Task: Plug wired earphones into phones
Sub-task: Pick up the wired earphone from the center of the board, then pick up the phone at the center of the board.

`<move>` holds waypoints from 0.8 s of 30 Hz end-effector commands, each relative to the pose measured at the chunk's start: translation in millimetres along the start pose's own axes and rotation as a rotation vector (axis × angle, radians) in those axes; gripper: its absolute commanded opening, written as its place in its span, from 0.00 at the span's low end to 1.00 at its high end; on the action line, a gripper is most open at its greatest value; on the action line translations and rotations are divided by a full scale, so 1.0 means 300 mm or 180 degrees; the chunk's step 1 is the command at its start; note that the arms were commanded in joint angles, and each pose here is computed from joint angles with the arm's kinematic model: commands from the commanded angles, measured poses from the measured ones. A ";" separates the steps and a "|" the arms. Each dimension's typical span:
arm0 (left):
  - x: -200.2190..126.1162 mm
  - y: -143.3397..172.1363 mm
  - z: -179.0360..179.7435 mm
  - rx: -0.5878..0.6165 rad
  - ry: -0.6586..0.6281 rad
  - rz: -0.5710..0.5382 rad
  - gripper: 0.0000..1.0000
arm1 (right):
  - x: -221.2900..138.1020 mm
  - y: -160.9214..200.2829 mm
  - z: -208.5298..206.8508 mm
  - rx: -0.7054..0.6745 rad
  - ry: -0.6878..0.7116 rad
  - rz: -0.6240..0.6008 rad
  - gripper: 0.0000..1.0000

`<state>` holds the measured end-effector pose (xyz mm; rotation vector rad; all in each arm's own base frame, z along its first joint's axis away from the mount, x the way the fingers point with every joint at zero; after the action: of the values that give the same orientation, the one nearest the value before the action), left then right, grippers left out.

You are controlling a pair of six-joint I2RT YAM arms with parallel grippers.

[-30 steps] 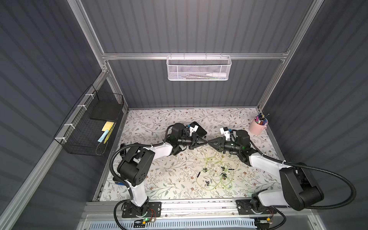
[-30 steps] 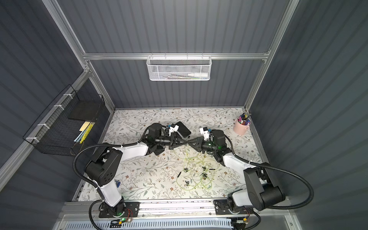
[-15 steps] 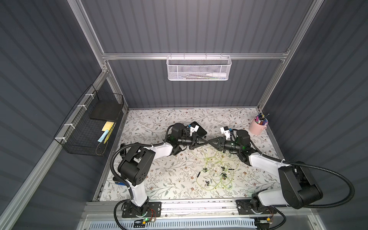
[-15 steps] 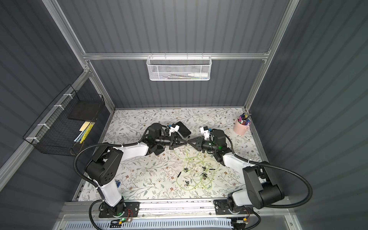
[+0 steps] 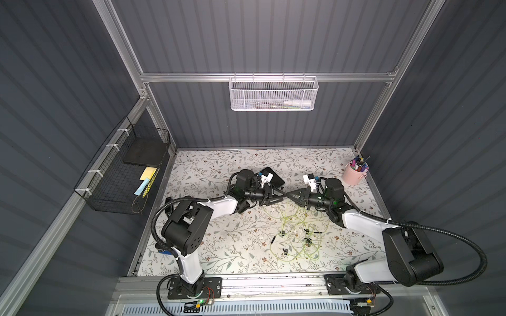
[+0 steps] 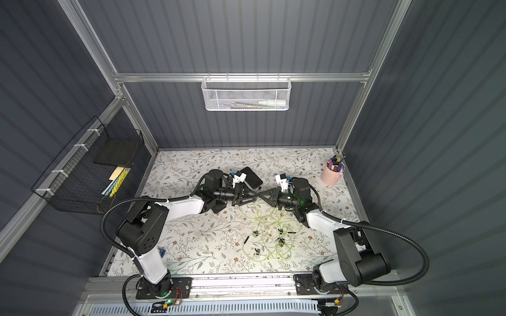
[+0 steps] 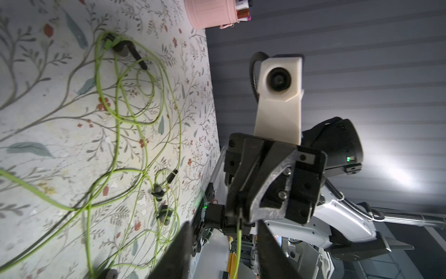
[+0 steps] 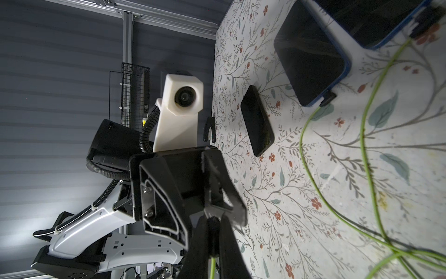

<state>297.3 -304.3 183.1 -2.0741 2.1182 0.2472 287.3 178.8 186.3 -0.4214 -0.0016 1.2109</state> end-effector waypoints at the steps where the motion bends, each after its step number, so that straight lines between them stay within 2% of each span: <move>1: -0.106 -0.042 -0.044 0.0048 -0.0381 -0.0409 0.69 | -0.001 -0.005 -0.006 -0.0063 -0.0023 -0.0031 0.00; 7: -0.356 -0.087 0.113 -0.0859 -0.1602 -0.1406 0.73 | 0.001 0.002 -0.022 -0.0078 0.0028 -0.0068 0.00; 9: -0.408 -0.084 0.163 -0.1012 -0.2093 -0.1668 0.75 | -0.001 0.007 -0.026 -0.0092 0.0067 -0.0081 0.00; 13: -0.496 -0.076 0.231 -0.1239 -0.3080 -0.1921 0.80 | -0.011 0.029 -0.033 -0.0153 0.0224 -0.0063 0.00; 15: -0.517 -0.083 0.251 -0.1253 -0.3395 -0.1948 0.86 | -0.015 0.041 -0.034 -0.0210 0.0332 -0.0022 0.00; 20: -0.510 -0.122 0.294 -0.1433 -0.3536 -0.2074 0.91 | -0.023 0.060 -0.039 -0.0316 0.0549 0.0041 0.00; 24: -0.488 -0.159 0.343 -0.1536 -0.3715 -0.2003 0.93 | -0.029 0.074 -0.046 -0.0337 0.0603 0.0087 0.00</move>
<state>347.1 -142.6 122.6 -1.9391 0.7925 1.4278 268.9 173.7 167.9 -0.5783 0.0944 1.1920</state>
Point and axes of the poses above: each gripper's point midway between its finger pads, its own x axis out along the fingers, its own z axis along the line the jaws close on, y = z × x, the point moved 6 cm from there along -x, back along the fingers, and after that the axes turned 7 degrees about -x, right-handed, at the moved point
